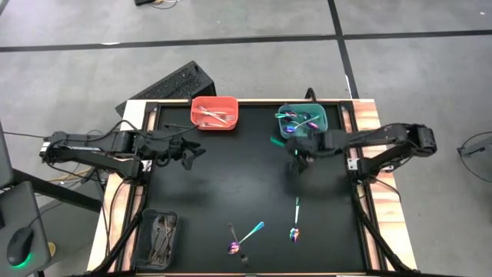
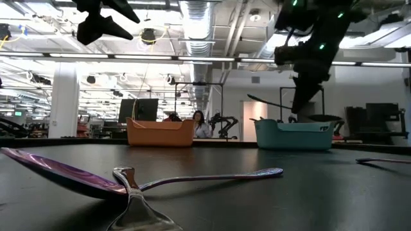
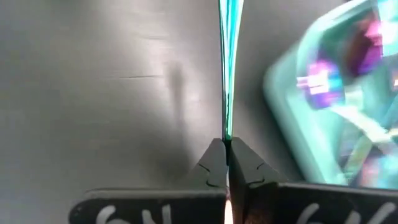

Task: Sort silverware by color (type)
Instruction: Put the blue spoon into the blue bin

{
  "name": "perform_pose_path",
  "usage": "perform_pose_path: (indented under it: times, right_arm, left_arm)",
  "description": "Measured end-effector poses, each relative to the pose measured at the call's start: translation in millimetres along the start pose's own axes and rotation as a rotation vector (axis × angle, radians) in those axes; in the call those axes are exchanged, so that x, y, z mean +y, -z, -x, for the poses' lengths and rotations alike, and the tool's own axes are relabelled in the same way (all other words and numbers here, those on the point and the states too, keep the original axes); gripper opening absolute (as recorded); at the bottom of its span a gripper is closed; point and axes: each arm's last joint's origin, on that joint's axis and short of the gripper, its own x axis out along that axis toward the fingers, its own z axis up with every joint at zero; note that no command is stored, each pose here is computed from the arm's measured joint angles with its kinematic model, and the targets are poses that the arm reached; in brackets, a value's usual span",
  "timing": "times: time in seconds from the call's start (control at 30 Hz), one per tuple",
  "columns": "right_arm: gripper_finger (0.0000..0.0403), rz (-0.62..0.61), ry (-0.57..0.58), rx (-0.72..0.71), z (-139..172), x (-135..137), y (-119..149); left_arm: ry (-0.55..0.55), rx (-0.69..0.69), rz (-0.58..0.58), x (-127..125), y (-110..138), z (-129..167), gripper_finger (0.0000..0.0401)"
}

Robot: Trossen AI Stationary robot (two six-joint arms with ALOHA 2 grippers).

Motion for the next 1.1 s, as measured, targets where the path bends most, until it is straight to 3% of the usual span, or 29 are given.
perform_pose_path:
  times: [0.47,0.67,0.9,1.0,1.1]
  right_arm:
    - [0.0009,0.188,0.215,-0.006,-16,-104,-13]
    - [0.0073,0.136,0.272,-0.031,-18,-130,-14]
    - [0.0176,0.071,0.255,-0.018,-18,-131,-11]
    - [0.0190,-0.056,0.198,-0.019,-16,-121,-10]
    - [0.0192,-0.236,0.069,-0.002,-14,-104,-7]
  left_arm:
    - [-0.005,-0.002,0.077,0,0,0,0.0188]
    - [-0.026,-0.025,0.085,1,-1,0,0.0188]
    - [-0.027,-0.027,0.091,1,-1,0,0.0188]
    - [-0.021,-0.022,0.086,0,1,0,0.0188]
    - [-0.012,-0.012,0.074,-2,3,1,0.0188]
